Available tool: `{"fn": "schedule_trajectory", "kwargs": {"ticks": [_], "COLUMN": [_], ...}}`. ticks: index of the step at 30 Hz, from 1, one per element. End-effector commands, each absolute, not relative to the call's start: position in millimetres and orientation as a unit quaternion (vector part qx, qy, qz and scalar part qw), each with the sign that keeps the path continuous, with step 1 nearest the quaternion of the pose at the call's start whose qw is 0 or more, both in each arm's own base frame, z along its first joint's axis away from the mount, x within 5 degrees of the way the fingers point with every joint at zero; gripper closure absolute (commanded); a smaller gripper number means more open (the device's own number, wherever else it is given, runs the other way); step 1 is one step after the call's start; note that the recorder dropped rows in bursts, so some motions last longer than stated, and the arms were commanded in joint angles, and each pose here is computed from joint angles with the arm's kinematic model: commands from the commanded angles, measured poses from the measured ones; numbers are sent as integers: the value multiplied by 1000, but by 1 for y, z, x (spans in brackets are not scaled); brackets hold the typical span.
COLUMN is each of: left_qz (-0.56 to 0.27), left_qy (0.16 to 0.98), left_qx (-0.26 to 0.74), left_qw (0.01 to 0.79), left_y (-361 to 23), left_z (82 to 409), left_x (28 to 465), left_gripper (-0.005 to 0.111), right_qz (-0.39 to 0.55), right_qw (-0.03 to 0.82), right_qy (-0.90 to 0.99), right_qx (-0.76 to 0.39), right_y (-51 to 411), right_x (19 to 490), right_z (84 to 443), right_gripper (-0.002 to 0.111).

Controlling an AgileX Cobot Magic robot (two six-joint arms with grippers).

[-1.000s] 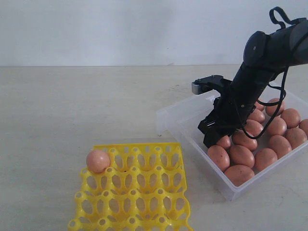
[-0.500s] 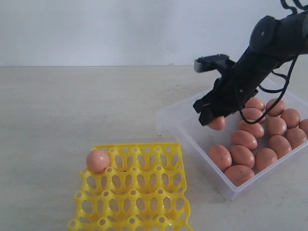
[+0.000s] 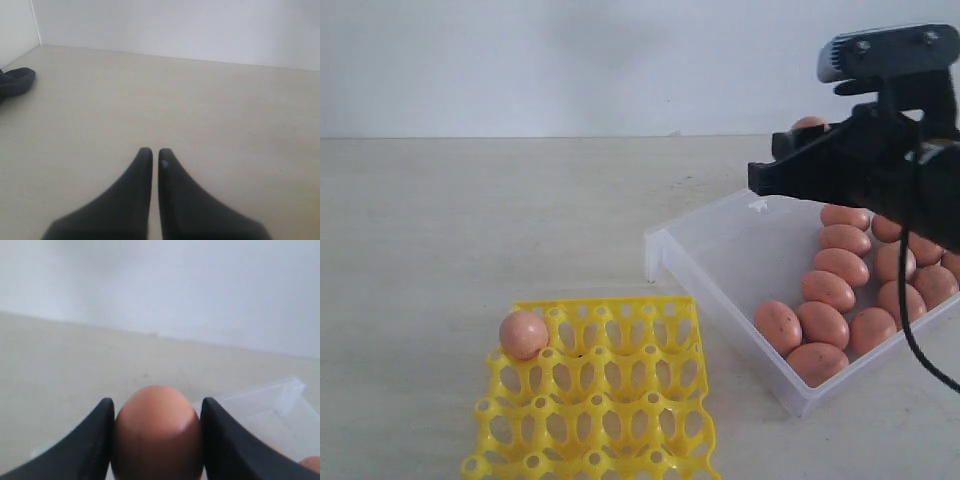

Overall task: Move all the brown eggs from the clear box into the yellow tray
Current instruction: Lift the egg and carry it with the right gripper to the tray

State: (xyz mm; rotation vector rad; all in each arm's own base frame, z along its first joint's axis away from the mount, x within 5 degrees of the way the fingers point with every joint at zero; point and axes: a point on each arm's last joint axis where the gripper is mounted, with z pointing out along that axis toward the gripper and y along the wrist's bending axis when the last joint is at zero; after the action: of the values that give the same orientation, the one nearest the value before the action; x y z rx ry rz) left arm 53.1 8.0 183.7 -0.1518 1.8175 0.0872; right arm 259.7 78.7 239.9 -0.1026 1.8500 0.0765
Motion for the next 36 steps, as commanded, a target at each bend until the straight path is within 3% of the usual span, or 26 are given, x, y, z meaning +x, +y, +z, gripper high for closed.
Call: {"fn": "schedule_trajectory", "kwargs": {"ticks": [1,6,12,17,25,33,36], "left_qz": [36,36,36,36,36,36,36], "left_qy": [787,787,787,787,787,787,787], "left_qx": [-60,-60,-60,-60,-60,-60,-60], "left_qw": [612,612,612,612,612,612,612], "left_y": [7,7,7,7,7,7,7], "left_z": [183,183,183,183,183,183,183], "left_x": [53,53,53,53,53,53,53], "left_gripper": [103,103,103,103,103,103,103], "right_qz": [84,259,411,482,488,307,312], "right_qw": [693,750,727,700,719,781,753], "right_qy": [712,598,540,501,445,463,489], "right_qx": [73,118,-107,-166,-216,-284,-310], "right_y": [69,81,130,146,152,151,155], "right_x": [239,238,230,227,224,235,235], "right_z": [260,293,338,378,426,468,463], "right_gripper": [108,108,108,108,108,108,108]}}
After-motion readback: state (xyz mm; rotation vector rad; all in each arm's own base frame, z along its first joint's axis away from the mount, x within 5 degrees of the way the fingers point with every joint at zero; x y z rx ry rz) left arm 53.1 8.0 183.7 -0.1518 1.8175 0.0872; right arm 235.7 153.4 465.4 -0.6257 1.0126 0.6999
